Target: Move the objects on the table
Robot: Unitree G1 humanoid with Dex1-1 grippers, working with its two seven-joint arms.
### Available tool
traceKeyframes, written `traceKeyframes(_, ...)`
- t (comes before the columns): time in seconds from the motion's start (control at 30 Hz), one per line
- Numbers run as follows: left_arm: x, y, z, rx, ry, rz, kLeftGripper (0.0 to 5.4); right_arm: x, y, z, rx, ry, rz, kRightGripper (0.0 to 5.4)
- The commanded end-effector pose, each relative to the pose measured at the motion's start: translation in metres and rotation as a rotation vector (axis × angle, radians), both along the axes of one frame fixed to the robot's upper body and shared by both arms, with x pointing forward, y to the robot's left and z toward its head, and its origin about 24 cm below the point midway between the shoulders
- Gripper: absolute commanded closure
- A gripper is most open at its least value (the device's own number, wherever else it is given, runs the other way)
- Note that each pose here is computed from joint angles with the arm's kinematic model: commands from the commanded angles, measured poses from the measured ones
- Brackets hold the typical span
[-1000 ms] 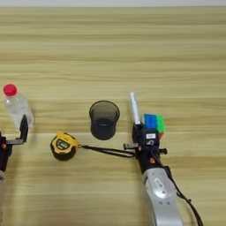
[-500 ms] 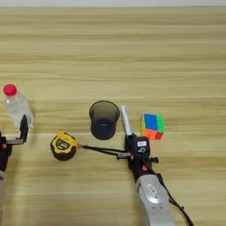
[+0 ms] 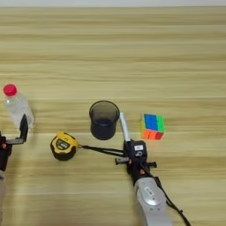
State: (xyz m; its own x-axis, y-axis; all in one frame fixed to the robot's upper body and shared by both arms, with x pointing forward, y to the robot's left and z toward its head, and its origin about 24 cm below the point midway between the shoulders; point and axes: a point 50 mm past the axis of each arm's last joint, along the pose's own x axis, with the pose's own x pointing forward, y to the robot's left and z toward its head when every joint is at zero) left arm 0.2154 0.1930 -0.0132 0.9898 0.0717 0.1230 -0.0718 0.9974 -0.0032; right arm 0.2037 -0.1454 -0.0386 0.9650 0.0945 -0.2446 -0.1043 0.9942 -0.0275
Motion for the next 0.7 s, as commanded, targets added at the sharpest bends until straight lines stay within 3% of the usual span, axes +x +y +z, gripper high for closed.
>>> traceKeyframes(0.03, -0.001, 0.000, -0.001, -0.003, 0.014, 0.002, 0.00, 0.002, 0.001, 0.002, -0.005, -0.018, 0.010, 3.78)
traceKeyframes(0.7, -0.001, 0.001, -0.001, -0.004, 0.014, 0.007, 0.00, 0.005, -0.007, 0.018, -0.025, -0.121, -0.040, 1.73)
